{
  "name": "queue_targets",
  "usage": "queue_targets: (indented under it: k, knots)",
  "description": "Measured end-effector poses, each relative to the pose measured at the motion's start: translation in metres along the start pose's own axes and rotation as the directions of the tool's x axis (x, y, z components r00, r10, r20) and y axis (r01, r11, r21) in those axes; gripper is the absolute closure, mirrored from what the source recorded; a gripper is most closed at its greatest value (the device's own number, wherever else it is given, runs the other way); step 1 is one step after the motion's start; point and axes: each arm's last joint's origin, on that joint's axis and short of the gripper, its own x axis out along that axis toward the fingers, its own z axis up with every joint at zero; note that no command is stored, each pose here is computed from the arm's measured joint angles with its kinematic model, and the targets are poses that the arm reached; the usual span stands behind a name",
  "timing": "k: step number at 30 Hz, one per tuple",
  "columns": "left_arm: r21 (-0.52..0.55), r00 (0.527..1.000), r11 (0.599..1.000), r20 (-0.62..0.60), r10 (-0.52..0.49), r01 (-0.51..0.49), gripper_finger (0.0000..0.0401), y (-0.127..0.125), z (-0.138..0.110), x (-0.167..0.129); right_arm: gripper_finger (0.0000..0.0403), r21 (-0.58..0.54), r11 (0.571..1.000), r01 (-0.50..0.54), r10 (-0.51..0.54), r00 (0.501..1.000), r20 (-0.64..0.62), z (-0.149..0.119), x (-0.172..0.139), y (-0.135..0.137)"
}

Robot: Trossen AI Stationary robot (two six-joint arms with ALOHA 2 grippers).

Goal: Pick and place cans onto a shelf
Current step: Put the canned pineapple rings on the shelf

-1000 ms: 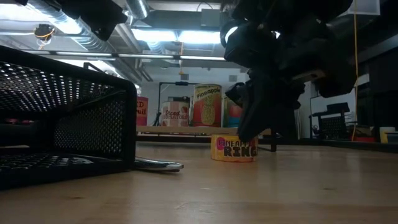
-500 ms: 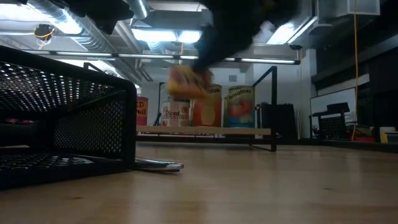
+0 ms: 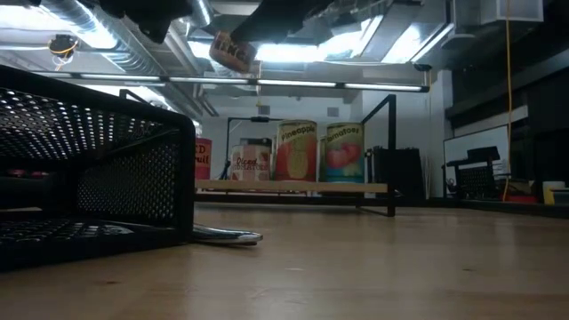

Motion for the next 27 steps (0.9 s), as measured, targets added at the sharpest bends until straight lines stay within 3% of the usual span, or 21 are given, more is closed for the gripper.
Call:
queue_targets:
  k: [7,11,27]
  knots:
    - [-0.005,0.997,0.998,0.056,-0.055,0.055,0.0326,-0.002,0.005,0.0,0.0397,-0.019,0.994,0.112,-0.108,0.986,0.13,0.002,-0.003,-0.034]
    - [-0.005,0.997,0.998,0.056,-0.055,0.055,0.0326,-0.002,0.005,0.0,0.0397,-0.023,0.997,0.071,-0.066,0.982,0.177,-0.004,0.01,-0.042]
    - [-0.007,0.996,0.998,0.07,-0.054,0.055,0.0326,-0.002,0.007,0.0,0.0398,0.004,1.0,0.016,-0.016,0.997,0.072,-0.059,0.088,-0.044]
